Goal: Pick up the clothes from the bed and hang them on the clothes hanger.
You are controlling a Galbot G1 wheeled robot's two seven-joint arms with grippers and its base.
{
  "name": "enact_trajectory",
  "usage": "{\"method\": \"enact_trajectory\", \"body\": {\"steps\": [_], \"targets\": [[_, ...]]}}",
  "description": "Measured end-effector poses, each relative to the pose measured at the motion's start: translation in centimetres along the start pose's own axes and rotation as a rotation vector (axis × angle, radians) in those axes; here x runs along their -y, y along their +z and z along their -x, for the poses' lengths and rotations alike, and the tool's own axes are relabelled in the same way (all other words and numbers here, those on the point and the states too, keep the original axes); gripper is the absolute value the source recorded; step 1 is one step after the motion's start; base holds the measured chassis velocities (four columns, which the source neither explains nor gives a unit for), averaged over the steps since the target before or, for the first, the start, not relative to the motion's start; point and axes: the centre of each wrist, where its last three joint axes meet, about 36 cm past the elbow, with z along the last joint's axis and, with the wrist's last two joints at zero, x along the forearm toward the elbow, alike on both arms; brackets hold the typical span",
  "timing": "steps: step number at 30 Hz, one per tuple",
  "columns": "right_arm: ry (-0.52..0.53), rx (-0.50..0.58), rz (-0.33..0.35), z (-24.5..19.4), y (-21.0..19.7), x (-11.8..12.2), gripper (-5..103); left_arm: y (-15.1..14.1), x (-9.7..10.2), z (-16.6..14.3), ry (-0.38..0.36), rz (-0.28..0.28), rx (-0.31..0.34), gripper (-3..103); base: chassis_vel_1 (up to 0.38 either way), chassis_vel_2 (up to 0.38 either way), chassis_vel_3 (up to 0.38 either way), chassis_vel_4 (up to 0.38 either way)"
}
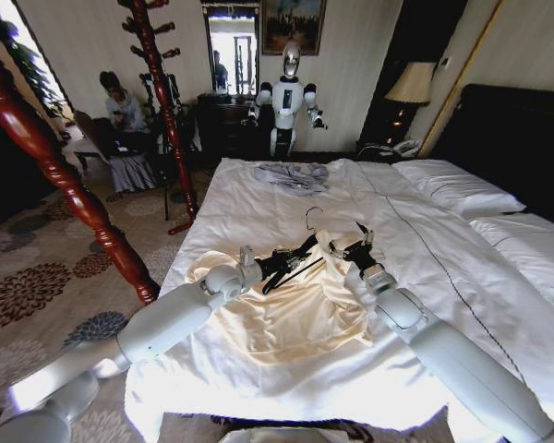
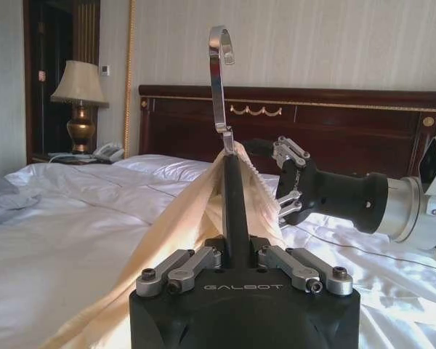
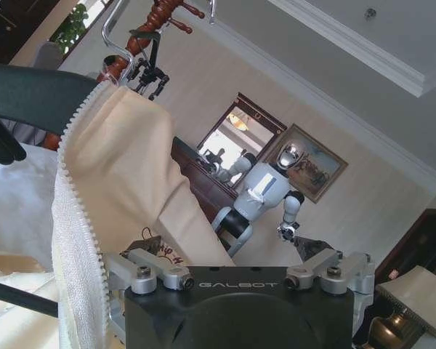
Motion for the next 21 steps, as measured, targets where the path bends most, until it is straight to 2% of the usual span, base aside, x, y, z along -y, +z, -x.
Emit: {"method": "enact_trajectory", "body": {"steps": [5, 8, 9, 13, 15, 17, 21], "targets": [[-0.019, 0.02, -0.041, 0.0, 0.7, 0.2, 100, -0.5, 0.1, -1.3, 0.021, -0.008, -0.01, 15, 0.0, 0.0, 0.0, 0.0], [-0.037, 0.06, -0.128, 0.3, 2.1, 0.6, 100, -0.9, 0.2, -2.1, 0.036, -0.003, -0.016, 15, 0.0, 0.0, 0.0, 0.0], [-0.037, 0.06, -0.128, 0.3, 2.1, 0.6, 100, -0.9, 0.2, -2.1, 0.036, -0.003, -0.016, 15, 0.0, 0.0, 0.0, 0.0], [-0.066, 0.117, -0.295, 0.4, 3.8, 1.7, 100, -1.2, -0.1, -2.7, 0.028, 0.005, -0.019, 15, 0.0, 0.0, 0.0, 0.0], [-0.07, 0.126, -0.32, 0.4, 4.0, 2.0, 100, -1.2, -0.1, -2.8, 0.026, 0.006, -0.02, 15, 0.0, 0.0, 0.0, 0.0], [-0.086, 0.149, -0.399, 0.4, 4.3, 2.7, 100, -1.1, -0.2, -3.0, 0.023, 0.008, -0.024, 15, 0.0, 0.0, 0.0, 0.0], [-0.1, 0.166, -0.444, 0.4, 4.3, 3.0, 100, -1.1, -0.1, -3.0, 0.024, 0.009, -0.025, 15, 0.0, 0.0, 0.0, 0.0]]}}
